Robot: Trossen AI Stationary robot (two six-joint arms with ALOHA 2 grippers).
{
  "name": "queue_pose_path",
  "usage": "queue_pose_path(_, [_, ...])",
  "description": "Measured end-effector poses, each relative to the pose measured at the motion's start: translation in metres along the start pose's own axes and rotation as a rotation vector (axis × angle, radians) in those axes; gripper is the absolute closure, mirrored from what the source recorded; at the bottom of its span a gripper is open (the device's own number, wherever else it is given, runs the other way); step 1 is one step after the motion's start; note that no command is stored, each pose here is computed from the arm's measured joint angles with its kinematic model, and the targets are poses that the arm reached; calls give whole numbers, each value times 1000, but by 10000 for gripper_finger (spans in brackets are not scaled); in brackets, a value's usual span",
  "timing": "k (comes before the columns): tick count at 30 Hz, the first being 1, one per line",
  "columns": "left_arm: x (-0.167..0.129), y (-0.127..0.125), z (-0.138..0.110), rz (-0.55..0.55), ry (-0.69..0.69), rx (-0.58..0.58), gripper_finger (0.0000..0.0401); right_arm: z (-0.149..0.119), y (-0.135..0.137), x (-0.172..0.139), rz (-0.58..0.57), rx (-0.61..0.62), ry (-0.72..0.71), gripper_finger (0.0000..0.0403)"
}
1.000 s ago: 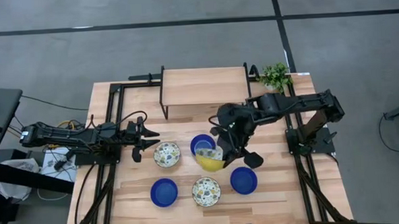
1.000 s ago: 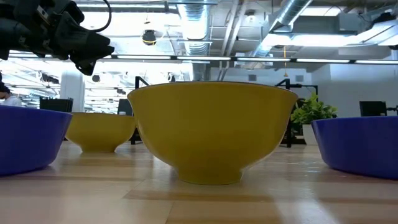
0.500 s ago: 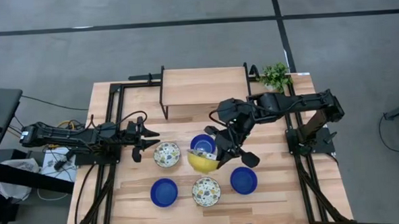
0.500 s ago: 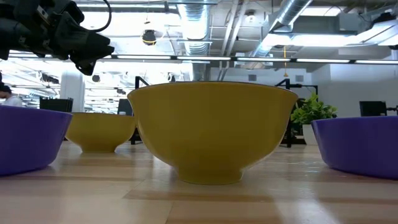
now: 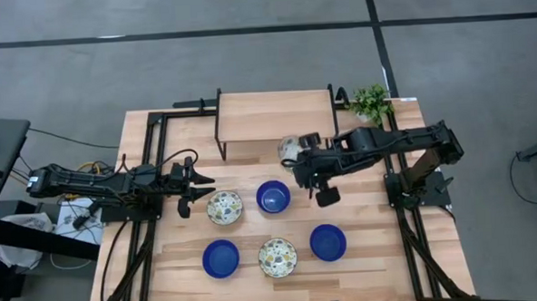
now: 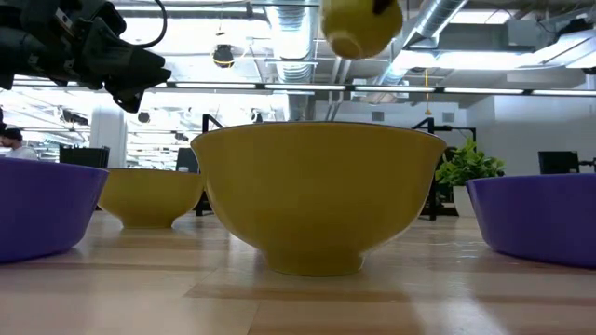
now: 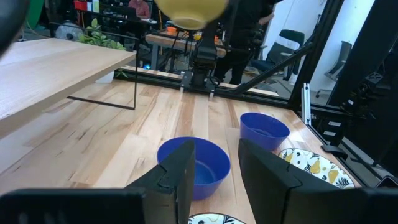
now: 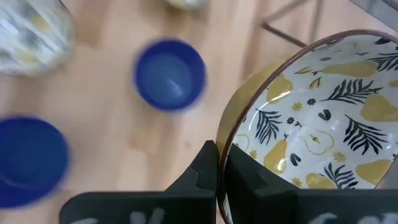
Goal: Pick & Place Mini bowls
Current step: Put the top right yellow patterned bowl on the shelf
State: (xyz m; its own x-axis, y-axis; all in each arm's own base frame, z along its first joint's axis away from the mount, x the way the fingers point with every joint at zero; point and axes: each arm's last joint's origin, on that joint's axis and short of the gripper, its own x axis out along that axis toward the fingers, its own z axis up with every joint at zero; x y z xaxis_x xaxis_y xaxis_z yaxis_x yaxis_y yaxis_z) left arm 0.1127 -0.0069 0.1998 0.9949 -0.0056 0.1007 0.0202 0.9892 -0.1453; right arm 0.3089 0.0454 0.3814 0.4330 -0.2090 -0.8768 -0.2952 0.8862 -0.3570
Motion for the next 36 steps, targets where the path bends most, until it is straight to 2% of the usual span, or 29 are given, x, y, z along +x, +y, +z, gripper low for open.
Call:
queue_pose_path(5, [0,0,0,0,0,0,279,-8,-15,3,-100,-83,81,403])
queue_pose_path(14, [0,0,0,0,0,0,279,-25,-57,13,-158,-163,159,403])
queue_pose_path(23, [0,0,0,0,0,0,279,-47,-99,20,-212,-47,198,403])
queue_pose_path(30, [0,0,0,0,0,0,279,-65,-124,29,-140,-68,190,403])
queue_pose_path(36, [0,0,0,0,1,0,279,-76,-142,45,-118,-20,229,403])
